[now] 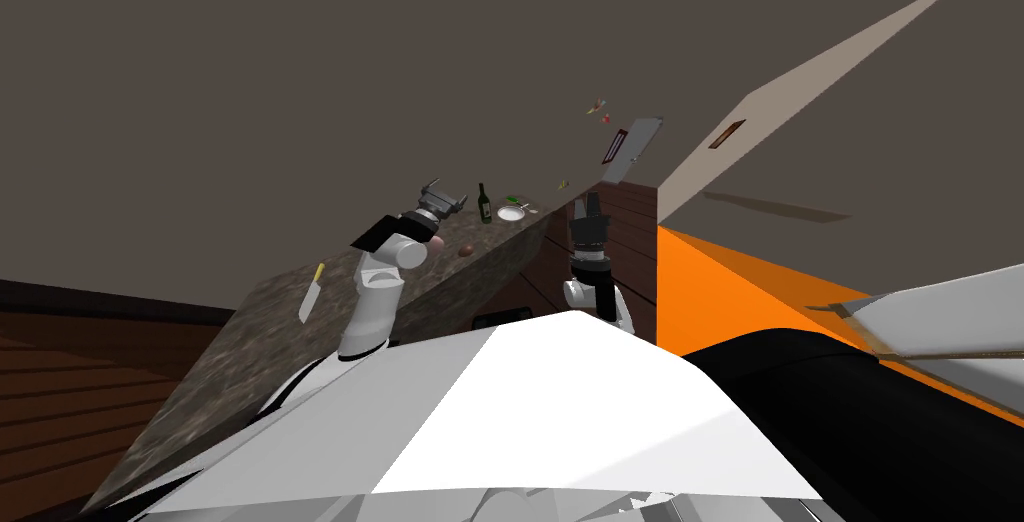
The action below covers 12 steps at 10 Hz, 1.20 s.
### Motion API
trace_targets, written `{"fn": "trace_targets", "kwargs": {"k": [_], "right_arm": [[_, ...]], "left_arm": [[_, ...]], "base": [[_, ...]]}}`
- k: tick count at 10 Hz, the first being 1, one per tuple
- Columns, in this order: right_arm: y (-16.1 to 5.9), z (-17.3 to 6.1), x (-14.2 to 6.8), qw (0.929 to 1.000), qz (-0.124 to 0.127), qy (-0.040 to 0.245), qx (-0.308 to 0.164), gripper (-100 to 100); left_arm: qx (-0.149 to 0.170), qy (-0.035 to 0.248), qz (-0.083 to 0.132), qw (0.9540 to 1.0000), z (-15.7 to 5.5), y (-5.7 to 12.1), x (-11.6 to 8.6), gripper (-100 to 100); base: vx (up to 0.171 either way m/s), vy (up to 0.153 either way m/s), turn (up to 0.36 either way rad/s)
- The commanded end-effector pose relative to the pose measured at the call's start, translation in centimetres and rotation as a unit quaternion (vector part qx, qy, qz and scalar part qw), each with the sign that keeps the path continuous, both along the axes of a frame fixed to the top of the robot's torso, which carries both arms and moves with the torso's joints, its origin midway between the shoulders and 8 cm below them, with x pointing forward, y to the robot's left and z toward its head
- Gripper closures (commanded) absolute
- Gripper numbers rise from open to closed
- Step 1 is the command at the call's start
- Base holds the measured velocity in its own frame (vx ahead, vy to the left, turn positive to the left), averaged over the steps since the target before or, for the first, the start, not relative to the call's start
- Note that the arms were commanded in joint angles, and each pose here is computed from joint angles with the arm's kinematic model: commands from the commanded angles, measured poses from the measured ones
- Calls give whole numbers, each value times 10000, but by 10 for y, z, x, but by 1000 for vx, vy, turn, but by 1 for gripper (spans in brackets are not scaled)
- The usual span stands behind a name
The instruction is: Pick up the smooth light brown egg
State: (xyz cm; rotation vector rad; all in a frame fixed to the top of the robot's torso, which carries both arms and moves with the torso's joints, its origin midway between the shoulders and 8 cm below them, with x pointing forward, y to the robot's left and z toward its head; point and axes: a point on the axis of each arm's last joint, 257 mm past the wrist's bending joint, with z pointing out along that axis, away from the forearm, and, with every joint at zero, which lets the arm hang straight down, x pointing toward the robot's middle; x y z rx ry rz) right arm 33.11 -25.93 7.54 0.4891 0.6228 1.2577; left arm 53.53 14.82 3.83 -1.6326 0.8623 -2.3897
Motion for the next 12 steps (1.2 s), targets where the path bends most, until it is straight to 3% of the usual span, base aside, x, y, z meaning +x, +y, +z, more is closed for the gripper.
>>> {"fn": "trace_targets", "kwargs": {"k": [1,2,3,4,5,7,12], "right_arm": [[0,0,0,10000,0,0,0,0],[0,0,0,10000,0,0,0,0],[0,0,0,10000,0,0,0,0],[0,0,0,10000,0,0,0,0],[0,0,0,10000,0,0,0,0],[0,0,0,10000,0,0,0,0],[0,0,0,10000,0,0,0,0]], "left_arm": [[-9,237,-111,9997,-7,-7,4,-100],[2,261,-114,9996,-8,-7,4,-100],[-86,481,-289,9984,-9,-16,11,-100],[-33,591,-300,9978,-15,-17,12,-100],[-117,767,-445,9960,-14,-24,18,-100],[-29,945,-460,9945,-25,-26,18,-100],[8,1763,-760,9814,-45,-43,33,-100]], "base": [[3,0,-52],[2,0,11],[2,-1,-82],[2,3,-51],[2,4,-78],[1,3,-25],[-1,9,-65]]}}
